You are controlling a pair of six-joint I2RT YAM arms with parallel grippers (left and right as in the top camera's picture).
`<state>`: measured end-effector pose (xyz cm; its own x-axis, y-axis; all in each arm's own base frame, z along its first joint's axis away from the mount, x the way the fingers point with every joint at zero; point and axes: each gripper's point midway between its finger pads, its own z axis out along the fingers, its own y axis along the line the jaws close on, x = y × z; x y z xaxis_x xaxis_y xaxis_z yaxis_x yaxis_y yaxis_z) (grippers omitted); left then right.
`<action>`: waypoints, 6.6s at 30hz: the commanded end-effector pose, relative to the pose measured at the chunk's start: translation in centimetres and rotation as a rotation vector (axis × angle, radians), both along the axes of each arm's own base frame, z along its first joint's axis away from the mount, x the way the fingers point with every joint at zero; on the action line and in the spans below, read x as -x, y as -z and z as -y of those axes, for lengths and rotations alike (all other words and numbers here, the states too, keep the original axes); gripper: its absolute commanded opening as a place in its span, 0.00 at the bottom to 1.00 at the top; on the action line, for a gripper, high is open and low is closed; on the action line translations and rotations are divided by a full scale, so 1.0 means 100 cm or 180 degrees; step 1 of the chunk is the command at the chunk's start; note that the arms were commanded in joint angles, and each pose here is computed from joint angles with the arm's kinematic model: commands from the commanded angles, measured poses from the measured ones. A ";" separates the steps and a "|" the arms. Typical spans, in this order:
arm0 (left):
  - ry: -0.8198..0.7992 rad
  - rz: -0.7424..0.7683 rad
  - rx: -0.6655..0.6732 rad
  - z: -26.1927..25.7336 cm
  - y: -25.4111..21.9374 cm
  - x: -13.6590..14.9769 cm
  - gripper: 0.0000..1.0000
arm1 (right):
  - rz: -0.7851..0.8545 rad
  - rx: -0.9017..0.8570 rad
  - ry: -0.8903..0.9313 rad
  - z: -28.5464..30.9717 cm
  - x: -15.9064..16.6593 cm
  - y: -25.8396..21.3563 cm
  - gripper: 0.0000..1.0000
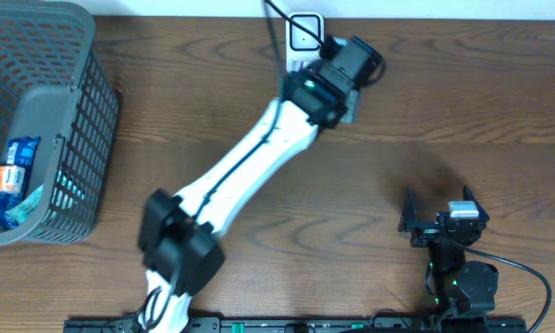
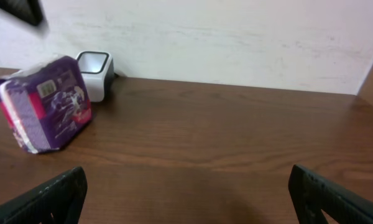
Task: Scan the item barcode
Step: 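Carry the purple pack with the left gripper to the scanner, then turn the pack under the scanner and release it beside it, then move the left gripper into the basket and grasp the green wipes pack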
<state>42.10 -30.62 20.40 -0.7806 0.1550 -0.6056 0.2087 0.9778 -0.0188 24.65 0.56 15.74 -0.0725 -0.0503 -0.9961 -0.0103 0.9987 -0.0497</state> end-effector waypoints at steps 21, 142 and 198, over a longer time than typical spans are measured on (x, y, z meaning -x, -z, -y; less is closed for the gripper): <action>0.0157 -0.1481 0.1344 -0.016 0.111 -0.037 0.19 | -0.0002 0.0036 0.0028 0.002 0.000 0.001 0.99; -0.4749 -0.2218 -0.0232 -0.556 0.123 0.111 0.56 | -0.0002 0.0037 0.0028 0.002 0.000 0.001 0.99; -0.4169 -0.2993 -0.0196 -0.514 0.211 0.159 0.39 | -0.0002 0.0036 0.0028 0.002 0.000 0.001 0.99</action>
